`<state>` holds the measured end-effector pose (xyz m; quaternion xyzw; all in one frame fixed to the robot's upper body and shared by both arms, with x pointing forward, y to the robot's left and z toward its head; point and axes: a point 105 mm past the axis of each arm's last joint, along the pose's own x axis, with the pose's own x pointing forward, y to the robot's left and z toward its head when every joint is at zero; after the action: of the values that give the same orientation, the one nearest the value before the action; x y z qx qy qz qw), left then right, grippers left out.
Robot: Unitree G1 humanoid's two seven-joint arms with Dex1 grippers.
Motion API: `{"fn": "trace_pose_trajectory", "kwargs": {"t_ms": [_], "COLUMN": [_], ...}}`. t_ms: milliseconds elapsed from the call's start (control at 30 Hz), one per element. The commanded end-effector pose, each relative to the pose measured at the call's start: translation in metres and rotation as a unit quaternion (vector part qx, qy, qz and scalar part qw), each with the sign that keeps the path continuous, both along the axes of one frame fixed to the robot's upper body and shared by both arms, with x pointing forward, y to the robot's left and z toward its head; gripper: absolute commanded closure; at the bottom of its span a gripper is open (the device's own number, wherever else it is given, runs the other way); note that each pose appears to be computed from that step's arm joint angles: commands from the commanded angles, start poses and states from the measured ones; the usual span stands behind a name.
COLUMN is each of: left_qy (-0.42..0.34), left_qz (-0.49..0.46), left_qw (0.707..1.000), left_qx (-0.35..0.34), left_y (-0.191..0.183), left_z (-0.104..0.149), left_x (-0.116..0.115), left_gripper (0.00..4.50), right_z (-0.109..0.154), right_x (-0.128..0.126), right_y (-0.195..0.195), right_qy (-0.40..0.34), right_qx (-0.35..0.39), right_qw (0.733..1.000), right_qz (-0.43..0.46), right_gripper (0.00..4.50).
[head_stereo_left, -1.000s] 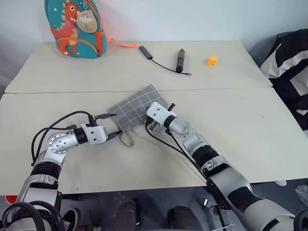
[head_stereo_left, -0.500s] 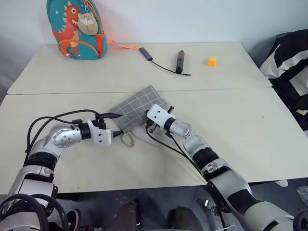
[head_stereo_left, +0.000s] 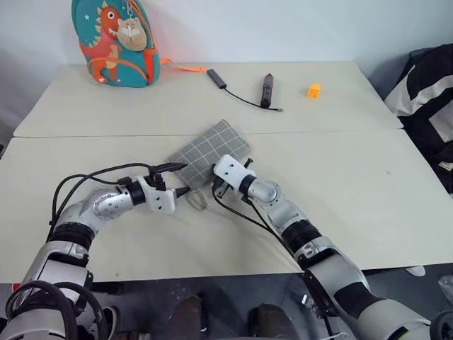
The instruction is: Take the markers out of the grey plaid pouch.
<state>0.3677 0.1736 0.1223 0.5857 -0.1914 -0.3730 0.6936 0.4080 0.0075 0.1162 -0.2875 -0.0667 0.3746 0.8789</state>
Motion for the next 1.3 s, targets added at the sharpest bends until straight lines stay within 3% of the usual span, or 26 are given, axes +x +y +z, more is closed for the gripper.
{"fn": "trace_pose_trajectory", "kwargs": {"t_ms": [33, 267, 333, 433, 567, 900, 1133, 1300], "left_qy": [0.035, 0.000, 0.009, 0.047, 0.096, 0.101, 0.073, 0.106], "left_qz": [0.008, 0.004, -0.007, -0.038, -0.031, -0.006, 0.042, 0.056], "left_qw": [0.999, 0.999, 0.999, 0.998, 0.991, 0.994, 0.995, 0.992], "left_qx": [0.038, -0.054, -0.053, 0.018, -0.088, 0.050, 0.058, 0.030], "left_y": [0.005, -0.002, -0.005, -0.003, -0.008, 0.006, 0.011, 0.002], "left_z": [-0.024, -0.001, -0.005, -0.024, -0.009, -0.027, -0.027, -0.038], "left_x": [-0.005, -0.006, -0.010, -0.021, -0.018, -0.011, 0.005, 0.010], "left_gripper": [0.86, 0.86, 0.86, 0.86, 0.86, 0.86, 0.86, 0.86], "right_z": [0.010, 0.011, 0.011, 0.014, 0.014, 0.016, 0.019, 0.023], "right_x": [-0.002, -0.002, -0.002, -0.002, -0.002, -0.001, -0.001, -0.001], "right_y": [0.007, 0.007, 0.007, 0.008, 0.008, 0.008, 0.007, 0.008], "right_qy": [-0.006, -0.004, -0.003, -0.006, -0.005, -0.007, -0.010, -0.012], "right_qx": [0.014, 0.015, 0.017, 0.020, 0.019, 0.022, 0.026, 0.029], "right_qw": [1.000, 1.000, 1.000, 1.000, 1.000, 1.000, 1.000, 0.999], "right_qz": [0.013, 0.017, 0.015, 0.017, 0.017, 0.017, 0.015, 0.016], "right_gripper": [4.45, 4.45, 4.45, 4.45, 4.45, 4.45, 4.45, 4.45]}}
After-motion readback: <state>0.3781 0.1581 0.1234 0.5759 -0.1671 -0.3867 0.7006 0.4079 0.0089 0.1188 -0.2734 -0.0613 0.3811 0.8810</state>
